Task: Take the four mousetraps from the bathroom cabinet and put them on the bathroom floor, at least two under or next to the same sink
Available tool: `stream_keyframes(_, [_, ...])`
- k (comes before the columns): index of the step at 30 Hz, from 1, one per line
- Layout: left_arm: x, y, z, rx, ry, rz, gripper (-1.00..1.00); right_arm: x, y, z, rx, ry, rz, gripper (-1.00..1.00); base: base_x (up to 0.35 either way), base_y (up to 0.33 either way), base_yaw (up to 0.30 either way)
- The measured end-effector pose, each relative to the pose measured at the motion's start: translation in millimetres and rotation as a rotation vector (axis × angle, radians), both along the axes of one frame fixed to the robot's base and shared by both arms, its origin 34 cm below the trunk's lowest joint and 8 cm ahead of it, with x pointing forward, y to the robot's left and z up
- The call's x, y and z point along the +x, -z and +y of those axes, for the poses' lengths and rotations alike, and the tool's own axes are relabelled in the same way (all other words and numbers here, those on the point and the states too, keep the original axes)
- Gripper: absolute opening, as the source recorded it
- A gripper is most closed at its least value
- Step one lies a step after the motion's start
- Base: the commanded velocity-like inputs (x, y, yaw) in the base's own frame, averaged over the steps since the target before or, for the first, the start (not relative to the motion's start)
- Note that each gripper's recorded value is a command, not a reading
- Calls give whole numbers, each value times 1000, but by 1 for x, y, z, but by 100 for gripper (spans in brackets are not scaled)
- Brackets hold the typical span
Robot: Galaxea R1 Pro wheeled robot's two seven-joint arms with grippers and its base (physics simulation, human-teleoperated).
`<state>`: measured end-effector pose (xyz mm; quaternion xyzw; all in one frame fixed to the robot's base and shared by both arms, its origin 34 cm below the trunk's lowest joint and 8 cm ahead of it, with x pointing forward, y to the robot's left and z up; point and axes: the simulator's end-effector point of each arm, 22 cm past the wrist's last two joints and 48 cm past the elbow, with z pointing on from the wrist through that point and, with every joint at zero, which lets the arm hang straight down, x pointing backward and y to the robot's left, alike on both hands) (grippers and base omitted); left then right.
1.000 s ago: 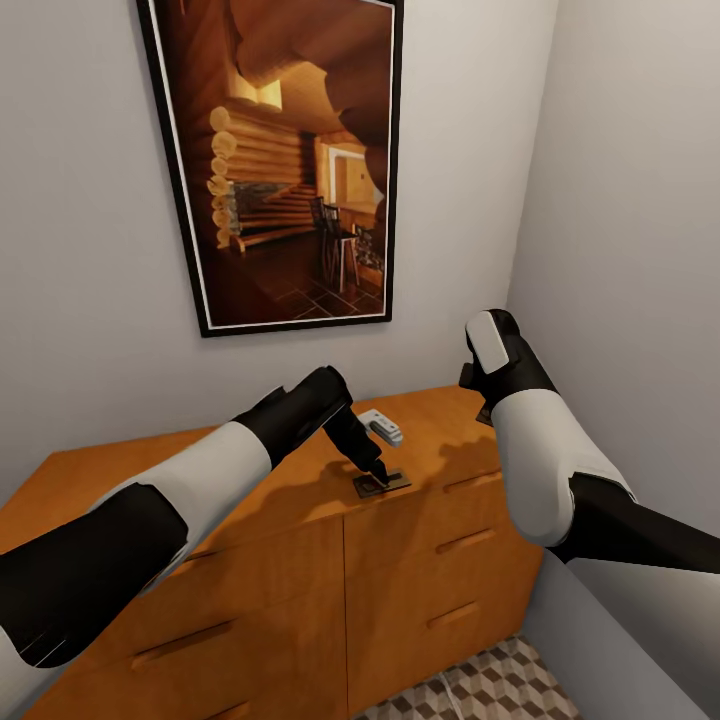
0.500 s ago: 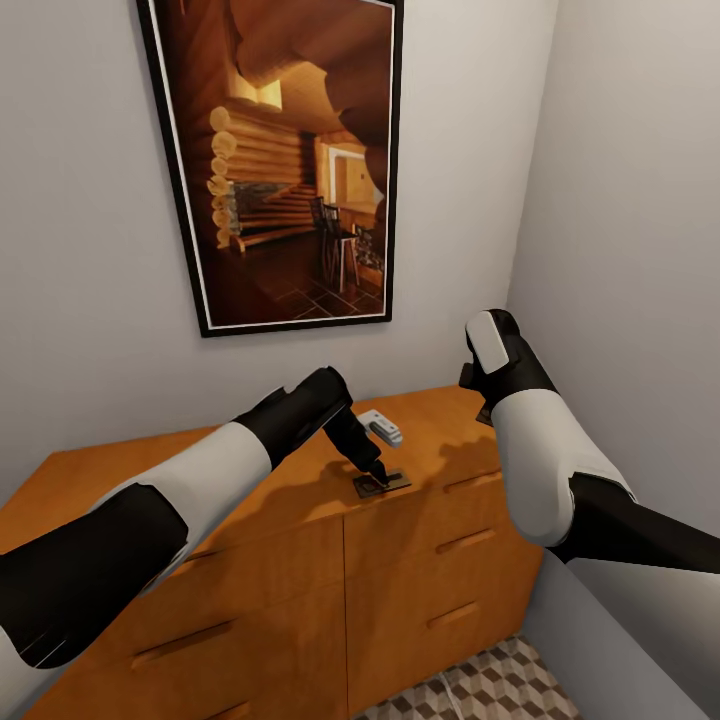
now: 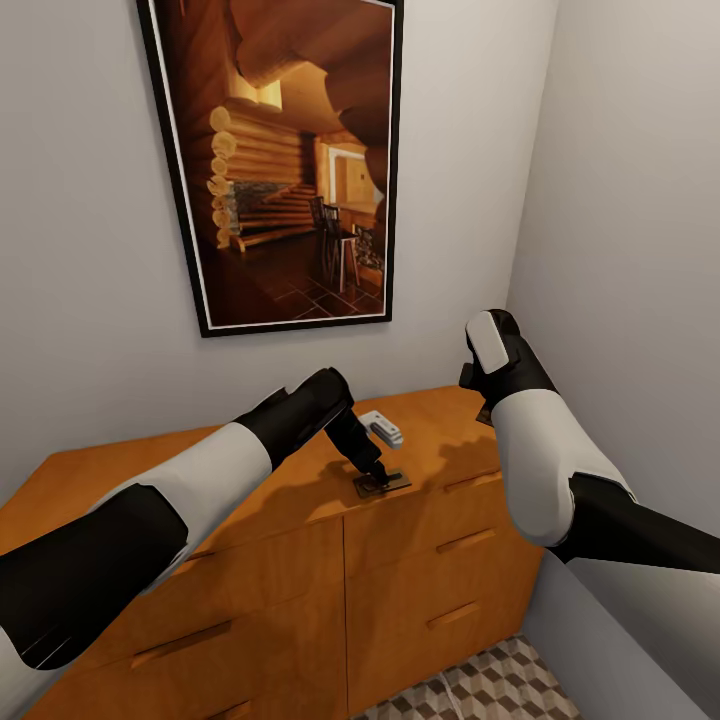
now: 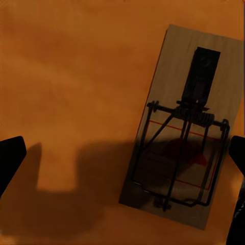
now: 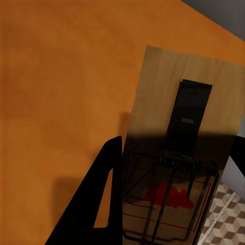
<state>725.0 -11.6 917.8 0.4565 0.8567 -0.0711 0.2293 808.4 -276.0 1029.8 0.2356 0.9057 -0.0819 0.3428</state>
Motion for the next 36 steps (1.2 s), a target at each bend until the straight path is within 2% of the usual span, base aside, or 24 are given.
stream_keyframes(14, [-1, -2, -2, -1, 6, -4, 100, 0, 0, 0, 0, 0, 0, -100, 0, -84, 0])
stream_keyframes(36, [1, 1, 2, 4, -5, 0, 100, 0, 1, 0, 0, -1, 3, -100, 0, -5, 0])
